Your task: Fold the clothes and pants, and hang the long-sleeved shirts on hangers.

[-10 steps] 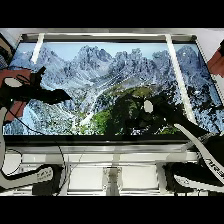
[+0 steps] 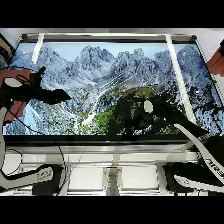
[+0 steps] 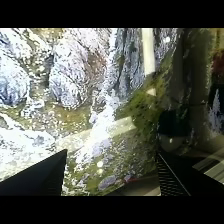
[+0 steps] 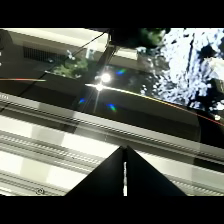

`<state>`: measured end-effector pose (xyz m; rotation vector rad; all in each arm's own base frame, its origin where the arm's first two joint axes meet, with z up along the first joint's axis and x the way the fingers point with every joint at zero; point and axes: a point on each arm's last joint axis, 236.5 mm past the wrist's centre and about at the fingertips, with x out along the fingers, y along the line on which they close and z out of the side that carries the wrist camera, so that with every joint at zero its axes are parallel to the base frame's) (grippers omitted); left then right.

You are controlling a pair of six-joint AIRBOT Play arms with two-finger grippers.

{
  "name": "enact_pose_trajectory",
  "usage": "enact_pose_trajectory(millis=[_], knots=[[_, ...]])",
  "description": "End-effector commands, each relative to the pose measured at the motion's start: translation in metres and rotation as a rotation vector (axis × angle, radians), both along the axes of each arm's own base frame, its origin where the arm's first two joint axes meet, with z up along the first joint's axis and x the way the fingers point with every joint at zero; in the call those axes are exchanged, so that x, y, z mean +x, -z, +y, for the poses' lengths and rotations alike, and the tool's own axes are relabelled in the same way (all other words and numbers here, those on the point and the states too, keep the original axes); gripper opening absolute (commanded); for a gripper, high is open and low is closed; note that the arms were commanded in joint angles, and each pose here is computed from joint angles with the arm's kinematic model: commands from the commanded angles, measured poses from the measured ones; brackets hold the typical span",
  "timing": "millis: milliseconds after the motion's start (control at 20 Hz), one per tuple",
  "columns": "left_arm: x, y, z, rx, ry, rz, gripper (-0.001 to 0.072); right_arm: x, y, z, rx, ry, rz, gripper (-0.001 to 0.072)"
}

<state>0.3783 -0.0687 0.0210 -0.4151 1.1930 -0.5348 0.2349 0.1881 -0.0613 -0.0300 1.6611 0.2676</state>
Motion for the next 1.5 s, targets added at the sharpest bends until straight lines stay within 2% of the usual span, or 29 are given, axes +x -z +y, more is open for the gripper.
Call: enact_pose_trajectory(millis=[0,200,250,350,400,450,500,550,600,650,700,750,1100,1250,1450], knots=[[0.0,0.0,0.0,0.001,-0.001,0.001,0.0606,0.009,0.0,0.005,0.02,0.008,-0.036,0.001],[0.007,-0.002,-0.002,-0.031,-0.058,0.015,0.0606,0.025,-0.002,0.018,0.074,0.035,-0.101,0.001],[0.005,0.002,0.0,-0.013,-0.053,0.02,0.0606,0.027,-0.003,0.02,0.085,0.039,-0.11,0.001],[0.007,0.023,0.023,0.123,0.0,-0.008,0.0604,0.033,-0.004,0.025,0.106,0.049,-0.133,0.001],[0.009,0.041,0.049,0.254,0.02,-0.018,0.0547,0.035,-0.005,0.028,0.12,0.056,-0.139,0.001],[0.011,0.056,0.083,0.408,0.026,-0.023,0.0432,0.036,-0.006,0.032,0.135,0.064,-0.141,0.001],[0.013,0.066,0.127,0.59,-0.003,-0.011,0.0411,0.037,-0.007,0.035,0.151,0.072,-0.145,0.001],[0.013,0.066,0.171,0.768,-0.049,0.003,0.0417,0.036,-0.008,0.037,0.16,0.077,-0.141,0.001],[0.011,0.057,0.214,0.955,-0.072,0.012,0.0453,0.036,-0.008,0.039,0.165,0.08,-0.138,0.001],[0.007,0.044,0.249,1.114,-0.07,0.022,0.0539,0.036,-0.008,0.039,0.165,0.08,-0.138,0.001],[0.002,0.033,0.273,1.22,-0.067,0.039,0.055,0.036,-0.008,0.039,0.165,0.08,-0.139,0.001],[-0.006,0.029,0.29,1.258,-0.081,0.065,0.055,0.037,-0.008,0.039,0.166,0.08,-0.143,0.001],[-0.084,0.033,0.361,1.237,-0.249,0.304,0.0548,0.048,-0.01,0.041,0.179,0.085,-0.191,0.001],[-0.088,0.039,0.364,1.196,-0.286,0.307,0.0549,0.049,-0.01,0.041,0.178,0.084,-0.193,0.001],[-0.085,0.05,0.354,1.17,-0.265,0.311,0.0549,0.05,-0.009,0.04,0.173,0.081,-0.198,0.001]])
